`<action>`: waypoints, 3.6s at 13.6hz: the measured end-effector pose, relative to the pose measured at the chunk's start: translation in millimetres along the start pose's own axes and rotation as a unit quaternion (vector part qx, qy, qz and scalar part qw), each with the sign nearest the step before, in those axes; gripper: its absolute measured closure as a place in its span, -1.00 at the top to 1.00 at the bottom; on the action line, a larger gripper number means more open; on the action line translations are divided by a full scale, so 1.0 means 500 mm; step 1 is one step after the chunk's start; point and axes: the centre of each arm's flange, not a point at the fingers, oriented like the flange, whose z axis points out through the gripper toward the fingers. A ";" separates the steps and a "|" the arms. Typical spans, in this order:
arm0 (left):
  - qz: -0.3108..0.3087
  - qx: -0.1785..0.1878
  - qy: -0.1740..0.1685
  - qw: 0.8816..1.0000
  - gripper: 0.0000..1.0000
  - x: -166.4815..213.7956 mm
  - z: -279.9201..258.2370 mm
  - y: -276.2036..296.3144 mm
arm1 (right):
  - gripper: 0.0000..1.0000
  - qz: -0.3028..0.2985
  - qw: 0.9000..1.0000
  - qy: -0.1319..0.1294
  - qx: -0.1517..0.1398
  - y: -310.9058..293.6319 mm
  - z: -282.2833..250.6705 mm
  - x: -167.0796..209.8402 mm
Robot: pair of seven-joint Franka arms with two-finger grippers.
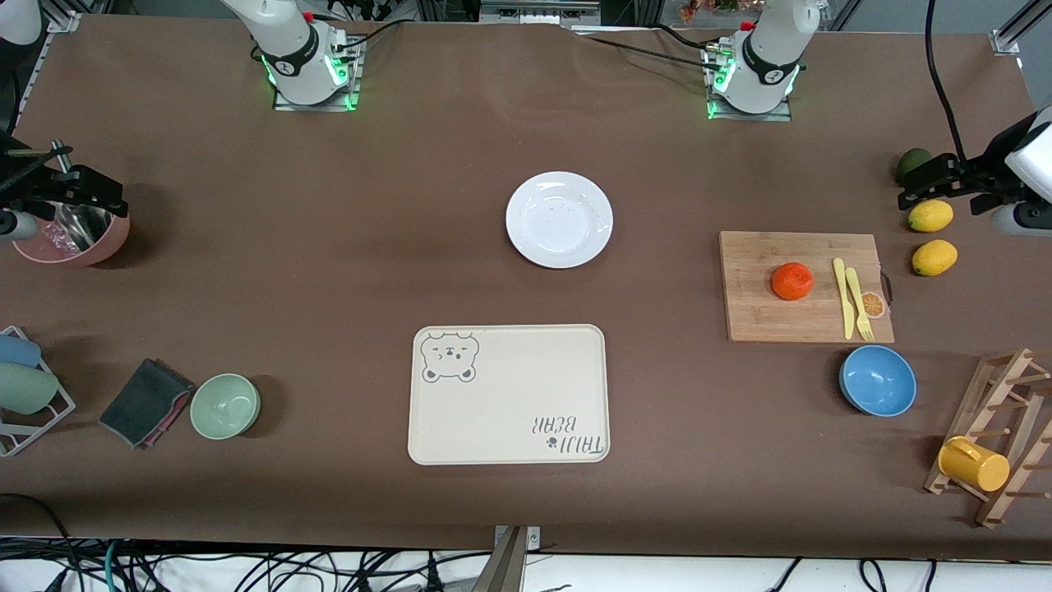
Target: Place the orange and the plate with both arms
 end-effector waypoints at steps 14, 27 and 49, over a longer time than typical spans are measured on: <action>0.000 0.000 0.000 1.000 1.00 0.000 0.000 0.000 | 1.00 -0.001 1.000 0.006 -0.001 -0.002 -0.002 0.003; -0.007 -0.001 -0.004 1.000 1.00 -0.003 0.002 -0.016 | 1.00 -0.001 1.000 0.006 -0.001 -0.002 -0.002 0.003; -0.008 0.000 0.013 1.000 1.00 -0.004 -0.025 -0.018 | 1.00 -0.001 1.000 0.005 -0.001 -0.001 -0.002 0.003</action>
